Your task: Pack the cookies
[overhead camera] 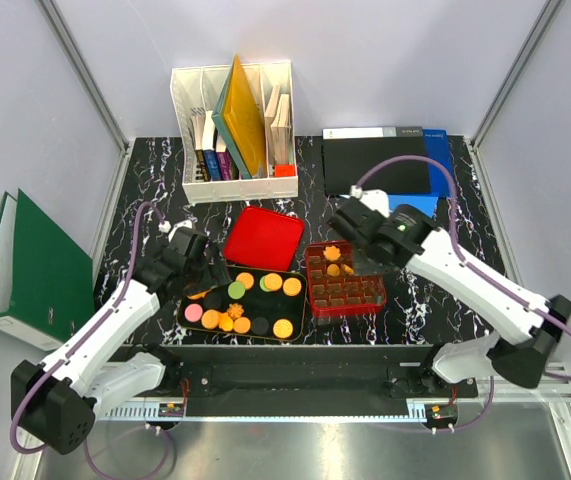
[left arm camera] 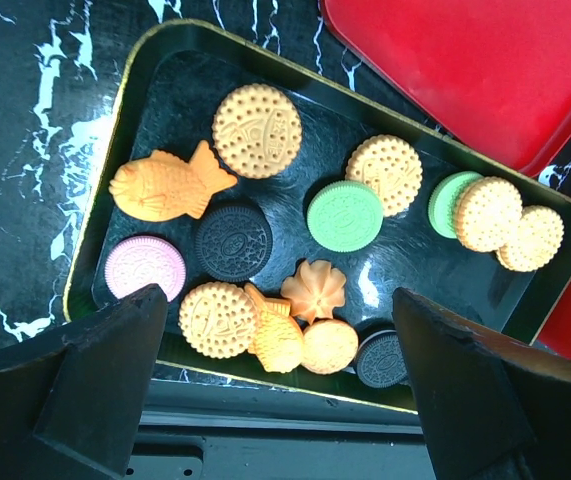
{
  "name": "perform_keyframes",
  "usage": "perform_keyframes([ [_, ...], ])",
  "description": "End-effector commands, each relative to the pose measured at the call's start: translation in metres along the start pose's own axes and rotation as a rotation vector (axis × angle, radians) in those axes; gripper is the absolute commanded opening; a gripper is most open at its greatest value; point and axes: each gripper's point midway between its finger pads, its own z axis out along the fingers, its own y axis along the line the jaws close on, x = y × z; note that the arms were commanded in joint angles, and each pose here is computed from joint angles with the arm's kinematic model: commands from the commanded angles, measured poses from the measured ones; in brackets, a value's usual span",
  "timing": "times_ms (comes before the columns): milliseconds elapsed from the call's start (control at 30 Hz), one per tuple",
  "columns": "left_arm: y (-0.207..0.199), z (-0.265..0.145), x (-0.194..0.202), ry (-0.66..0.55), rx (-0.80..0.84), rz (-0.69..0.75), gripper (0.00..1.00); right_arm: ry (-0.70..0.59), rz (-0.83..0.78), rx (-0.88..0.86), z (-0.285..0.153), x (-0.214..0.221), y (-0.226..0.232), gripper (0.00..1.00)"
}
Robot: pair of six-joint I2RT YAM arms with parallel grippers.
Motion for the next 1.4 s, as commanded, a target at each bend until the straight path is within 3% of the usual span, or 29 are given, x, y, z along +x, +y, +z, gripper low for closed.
perform_keyframes([
  [0,-0.01,0.002,-0.002,-0.001,0.046,-0.001,0.98,0.016,0.132,-0.012,-0.001,0.008,-0.03,0.2],
  [233,-0.009,0.003,0.002,0.008,0.052,-0.003,0.98,0.062,0.171,-0.033,0.021,0.024,-0.033,0.2],
  [833,-0.008,0.001,0.002,0.005,0.055,-0.004,0.98,0.075,0.176,-0.011,0.073,0.004,-0.029,0.21],
  [933,-0.009,0.002,0.002,0.009,0.051,0.002,0.98,0.083,0.181,-0.01,0.077,0.006,-0.03,0.29],
  [1067,-0.01,0.003,0.002,0.017,0.049,0.006,0.98,0.065,0.198,-0.039,0.069,0.003,-0.029,0.48],
  [1367,-0.012,0.003,-0.002,0.014,0.047,0.015,0.98,-0.009,0.232,-0.052,0.044,-0.015,-0.036,0.55],
])
